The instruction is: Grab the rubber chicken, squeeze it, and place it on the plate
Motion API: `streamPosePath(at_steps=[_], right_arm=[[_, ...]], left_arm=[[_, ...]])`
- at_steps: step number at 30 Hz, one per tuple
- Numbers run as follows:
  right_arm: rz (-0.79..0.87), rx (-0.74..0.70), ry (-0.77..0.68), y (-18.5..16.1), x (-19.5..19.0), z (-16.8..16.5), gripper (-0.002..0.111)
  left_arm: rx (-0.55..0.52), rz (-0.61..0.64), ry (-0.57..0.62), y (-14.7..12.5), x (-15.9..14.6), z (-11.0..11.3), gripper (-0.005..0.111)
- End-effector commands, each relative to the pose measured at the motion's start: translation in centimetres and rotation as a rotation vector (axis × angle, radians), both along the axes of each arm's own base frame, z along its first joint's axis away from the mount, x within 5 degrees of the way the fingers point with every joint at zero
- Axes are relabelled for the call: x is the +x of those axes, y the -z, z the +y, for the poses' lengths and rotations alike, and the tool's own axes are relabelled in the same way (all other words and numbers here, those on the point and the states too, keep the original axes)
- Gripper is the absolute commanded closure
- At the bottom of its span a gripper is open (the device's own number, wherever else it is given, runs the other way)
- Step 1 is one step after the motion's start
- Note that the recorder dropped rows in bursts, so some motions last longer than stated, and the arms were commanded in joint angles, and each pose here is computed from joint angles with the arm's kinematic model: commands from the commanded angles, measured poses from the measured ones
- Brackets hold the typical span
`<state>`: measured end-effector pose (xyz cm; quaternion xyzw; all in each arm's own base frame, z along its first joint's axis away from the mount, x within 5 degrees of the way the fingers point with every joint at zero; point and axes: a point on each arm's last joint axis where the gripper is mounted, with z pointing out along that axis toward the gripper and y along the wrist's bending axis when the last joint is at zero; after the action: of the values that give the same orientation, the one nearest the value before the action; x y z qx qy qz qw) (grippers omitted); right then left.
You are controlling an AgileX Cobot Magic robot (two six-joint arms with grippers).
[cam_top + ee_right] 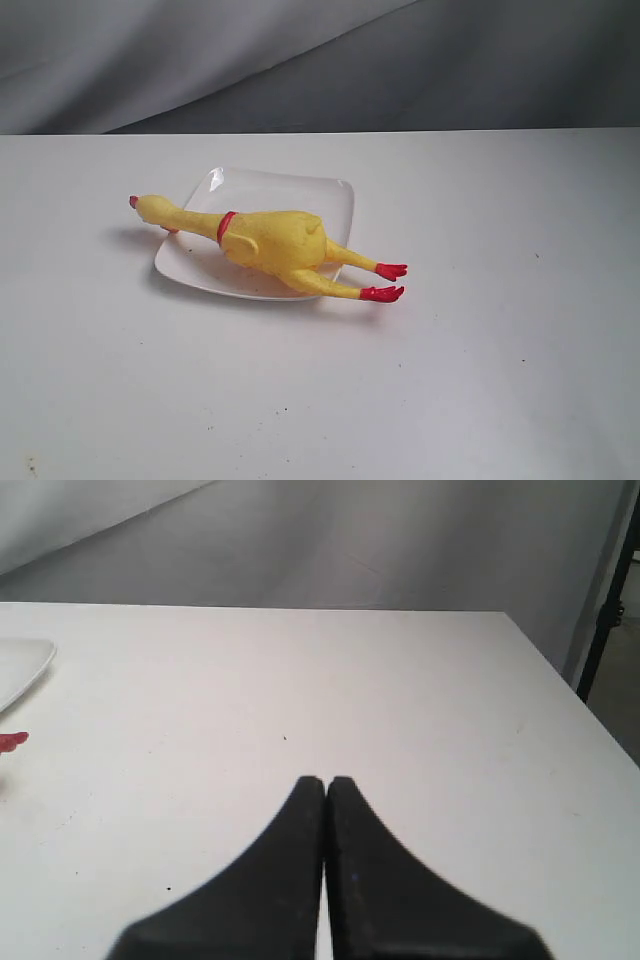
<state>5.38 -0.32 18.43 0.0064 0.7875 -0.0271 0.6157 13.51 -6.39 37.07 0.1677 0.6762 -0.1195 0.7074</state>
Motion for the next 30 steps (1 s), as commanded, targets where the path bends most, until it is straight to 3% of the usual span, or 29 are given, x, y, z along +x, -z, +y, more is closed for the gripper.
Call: streamPosePath(at_steps=[1,23,30], right_arm=[[0.011,0.001,0.008,0.2,0.0,0.0,0.108],[0.011,0.001,0.008,0.2,0.0,0.0,0.108],[0.011,0.001,0.008,0.2,0.0,0.0,0.108]], left_arm=[[-0.008,0.008,0.005,0.1,0.0,0.0,0.106],[-0.008,0.007,0.001,0.1,0.0,0.0,0.106],[-0.044,-0.111,-0.067,-1.4,-1.7,2.4,0.106]])
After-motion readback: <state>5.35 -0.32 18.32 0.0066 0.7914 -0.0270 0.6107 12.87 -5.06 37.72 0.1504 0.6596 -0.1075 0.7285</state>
